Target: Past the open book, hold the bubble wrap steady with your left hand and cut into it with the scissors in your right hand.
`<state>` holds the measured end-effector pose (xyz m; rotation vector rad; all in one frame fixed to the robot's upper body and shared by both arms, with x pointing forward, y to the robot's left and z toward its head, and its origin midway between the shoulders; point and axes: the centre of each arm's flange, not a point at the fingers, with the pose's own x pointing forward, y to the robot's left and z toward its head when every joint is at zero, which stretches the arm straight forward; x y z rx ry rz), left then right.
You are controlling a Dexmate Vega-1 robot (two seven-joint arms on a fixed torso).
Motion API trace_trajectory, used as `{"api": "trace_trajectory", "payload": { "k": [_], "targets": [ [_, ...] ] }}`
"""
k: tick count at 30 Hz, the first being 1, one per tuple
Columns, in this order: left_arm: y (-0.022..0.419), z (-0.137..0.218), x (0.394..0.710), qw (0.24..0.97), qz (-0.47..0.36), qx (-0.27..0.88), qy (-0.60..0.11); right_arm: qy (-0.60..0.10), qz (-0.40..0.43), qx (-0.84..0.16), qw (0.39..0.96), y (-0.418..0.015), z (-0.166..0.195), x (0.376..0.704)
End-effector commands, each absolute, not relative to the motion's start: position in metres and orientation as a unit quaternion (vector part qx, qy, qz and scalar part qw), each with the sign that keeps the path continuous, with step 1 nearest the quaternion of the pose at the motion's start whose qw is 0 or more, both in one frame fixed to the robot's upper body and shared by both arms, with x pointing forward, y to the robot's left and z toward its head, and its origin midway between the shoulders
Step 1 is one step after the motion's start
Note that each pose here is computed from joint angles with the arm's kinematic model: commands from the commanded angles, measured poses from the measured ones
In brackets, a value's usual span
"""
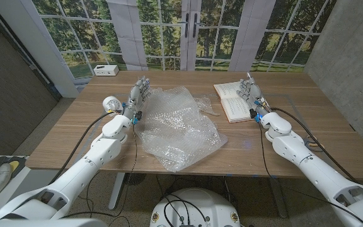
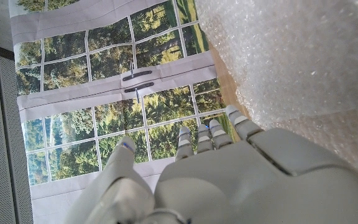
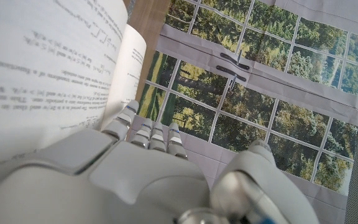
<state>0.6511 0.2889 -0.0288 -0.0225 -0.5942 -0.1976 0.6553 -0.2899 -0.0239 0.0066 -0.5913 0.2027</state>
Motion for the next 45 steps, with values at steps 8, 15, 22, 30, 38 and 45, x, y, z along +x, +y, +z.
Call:
{"api": "trace_trajectory", "payload": {
  "k": [8,15,22,30,38,45],
  "targets": [
    [0.290,-0.034,0.655,0.954,-0.097,-0.004,-0.285,-0.285,0.096,-0.005,0.954,-0.290,-0.022,0.662],
    [0.294,-0.034,0.655,0.953,-0.095,-0.007,-0.289,-0.285,0.092,-0.004,0.954,-0.290,-0.024,0.661],
    [0.293,-0.036,0.655,0.952,-0.097,-0.007,-0.292,-0.292,0.086,-0.010,0.952,-0.291,-0.022,0.659],
    [0.295,-0.041,0.652,0.950,-0.099,-0.006,-0.298,-0.309,0.076,-0.038,0.947,-0.289,-0.021,0.650],
    [0.298,-0.045,0.649,0.949,-0.100,-0.004,-0.299,-0.319,0.061,-0.061,0.944,-0.287,-0.022,0.641],
    [0.297,-0.044,0.645,0.948,-0.105,-0.002,-0.302,-0.318,0.054,-0.062,0.944,-0.287,-0.026,0.634]
  ]
}}
